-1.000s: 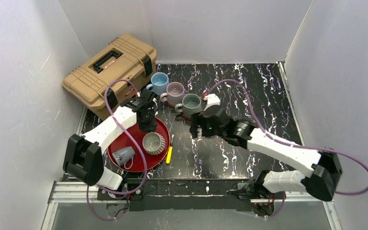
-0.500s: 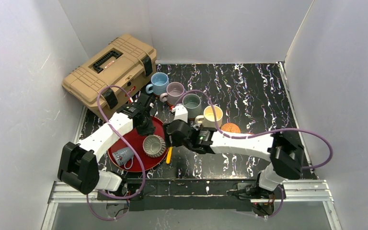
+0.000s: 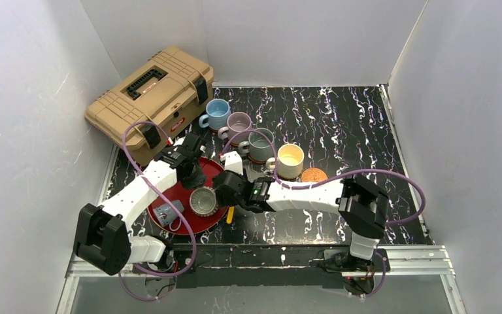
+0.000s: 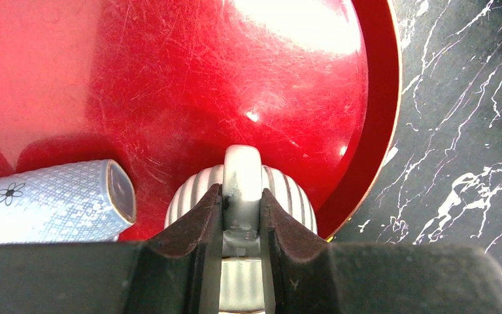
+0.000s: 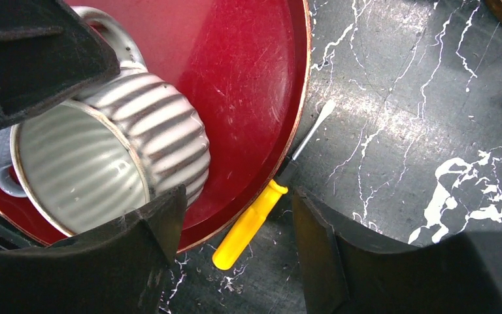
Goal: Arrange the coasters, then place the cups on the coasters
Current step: Pick up the cup from the tray.
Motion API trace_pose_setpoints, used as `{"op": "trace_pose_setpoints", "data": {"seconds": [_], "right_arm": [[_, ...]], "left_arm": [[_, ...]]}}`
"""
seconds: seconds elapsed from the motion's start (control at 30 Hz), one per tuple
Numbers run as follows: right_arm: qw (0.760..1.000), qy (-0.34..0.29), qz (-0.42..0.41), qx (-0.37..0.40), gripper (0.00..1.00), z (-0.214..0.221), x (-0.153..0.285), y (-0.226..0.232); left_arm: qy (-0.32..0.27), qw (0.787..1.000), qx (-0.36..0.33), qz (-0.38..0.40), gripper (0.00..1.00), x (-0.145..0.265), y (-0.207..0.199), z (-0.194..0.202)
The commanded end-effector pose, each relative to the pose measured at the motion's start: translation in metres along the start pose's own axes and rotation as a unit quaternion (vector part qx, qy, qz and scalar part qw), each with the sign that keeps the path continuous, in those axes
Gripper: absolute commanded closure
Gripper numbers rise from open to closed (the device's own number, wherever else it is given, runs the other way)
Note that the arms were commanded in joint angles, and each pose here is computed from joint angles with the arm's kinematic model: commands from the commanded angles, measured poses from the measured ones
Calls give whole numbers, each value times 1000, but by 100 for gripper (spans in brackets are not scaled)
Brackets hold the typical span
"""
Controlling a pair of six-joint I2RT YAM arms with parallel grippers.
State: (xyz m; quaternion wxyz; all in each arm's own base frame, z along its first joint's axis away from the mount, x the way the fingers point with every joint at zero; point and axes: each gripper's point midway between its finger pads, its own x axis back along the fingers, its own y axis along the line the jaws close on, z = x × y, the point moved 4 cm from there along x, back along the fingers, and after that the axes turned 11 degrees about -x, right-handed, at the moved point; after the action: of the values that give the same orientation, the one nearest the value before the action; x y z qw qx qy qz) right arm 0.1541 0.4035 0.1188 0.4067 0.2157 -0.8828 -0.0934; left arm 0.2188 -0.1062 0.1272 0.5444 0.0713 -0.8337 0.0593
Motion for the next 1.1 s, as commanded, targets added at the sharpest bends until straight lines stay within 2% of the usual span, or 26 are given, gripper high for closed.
{"op": "trace_pose_setpoints", "data": {"seconds": [0.0, 0.33, 0.6, 0.73, 0.8, 0.87, 1.07], "right_arm": [[998, -41, -33, -27, 30, -26, 18, 26], [993, -64, -92, -43, 24, -38, 54, 44], [998, -34, -46, -9, 20, -15, 20, 39], [999, -30, -16, 7, 22, -12, 8, 36], [1000, -29, -6, 6, 26, -10, 2, 33], [1000, -28, -3, -1, 36, -9, -5, 28], [999, -41, 17, -1, 78, -17, -11, 20]], "left_arm": [[-36, 999, 31, 15, 100, 14, -1, -8], [-53, 998, 40, 11, 100, 17, -2, -16], [-63, 997, 50, 12, 100, 21, -1, -18], [-63, 996, 58, 13, 100, 21, 1, -15], [-63, 996, 64, 18, 100, 23, 2, -15], [-64, 995, 68, 22, 100, 24, 2, -14], [-64, 995, 73, 35, 100, 25, 3, -9]]}}
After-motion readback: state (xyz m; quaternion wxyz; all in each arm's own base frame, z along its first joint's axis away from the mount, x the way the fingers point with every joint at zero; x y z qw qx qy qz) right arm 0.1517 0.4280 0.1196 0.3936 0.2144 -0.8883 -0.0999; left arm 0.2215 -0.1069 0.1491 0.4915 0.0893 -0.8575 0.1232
